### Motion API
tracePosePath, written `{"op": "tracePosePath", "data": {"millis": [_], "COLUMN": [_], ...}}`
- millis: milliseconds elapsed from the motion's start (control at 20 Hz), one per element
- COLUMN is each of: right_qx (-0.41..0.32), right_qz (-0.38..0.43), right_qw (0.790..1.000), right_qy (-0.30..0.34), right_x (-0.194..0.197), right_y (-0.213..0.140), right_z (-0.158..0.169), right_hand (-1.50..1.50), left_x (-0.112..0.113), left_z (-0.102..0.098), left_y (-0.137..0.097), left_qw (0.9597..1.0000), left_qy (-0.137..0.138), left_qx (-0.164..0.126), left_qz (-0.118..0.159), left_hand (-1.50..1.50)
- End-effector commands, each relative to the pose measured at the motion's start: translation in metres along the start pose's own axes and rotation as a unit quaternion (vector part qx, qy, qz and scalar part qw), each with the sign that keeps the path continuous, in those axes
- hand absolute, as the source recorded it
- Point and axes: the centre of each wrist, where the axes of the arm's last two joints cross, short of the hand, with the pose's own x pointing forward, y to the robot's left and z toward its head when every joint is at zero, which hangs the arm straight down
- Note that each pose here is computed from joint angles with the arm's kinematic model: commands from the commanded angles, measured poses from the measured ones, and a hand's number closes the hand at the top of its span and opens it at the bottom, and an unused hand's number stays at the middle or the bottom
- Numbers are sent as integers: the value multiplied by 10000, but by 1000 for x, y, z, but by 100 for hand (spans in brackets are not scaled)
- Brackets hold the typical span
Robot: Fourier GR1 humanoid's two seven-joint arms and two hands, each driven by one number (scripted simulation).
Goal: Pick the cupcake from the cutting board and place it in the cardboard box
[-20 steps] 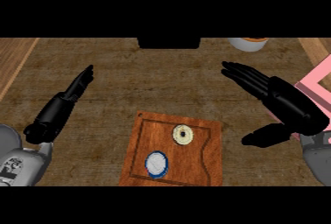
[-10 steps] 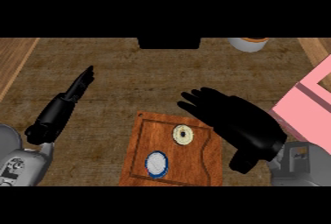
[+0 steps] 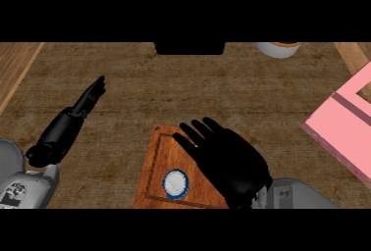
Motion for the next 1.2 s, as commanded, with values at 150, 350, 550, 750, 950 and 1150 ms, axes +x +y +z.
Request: {"op": "tracePosePath", "data": {"millis": [150, 350, 550, 750, 950, 1150], "right_qx": [290, 113, 39, 100, 216, 188], "right_qz": [-49, 320, 287, 316, 591, 566], "right_qw": [9992, 9981, 9979, 9977, 9948, 9948], "right_qy": [263, 515, 581, 596, 803, 821], "right_x": [8, 23, 1, 17, 4, -5], "right_y": [29, 24, 35, 46, 48, 64], "right_z": [-16, -9, -28, -41, -43, -64], "right_hand": [-150, -150, -150, -150, -150, -150], "left_x": [2, 1, 6, -6, -4, 4], "left_z": [-16, -2, 14, -3, -3, 11], "left_y": [0, 4, 12, -5, -7, -8], "left_qw": [10000, 10000, 10000, 10000, 10000, 10000], "left_qy": [6, -54, 4, 44, -24, 12], "left_qx": [82, -18, -15, 5, 48, -14], "left_qz": [-53, -37, -7, 14, -28, 41], "left_hand": [0, 0, 0, 0, 0, 0]}}
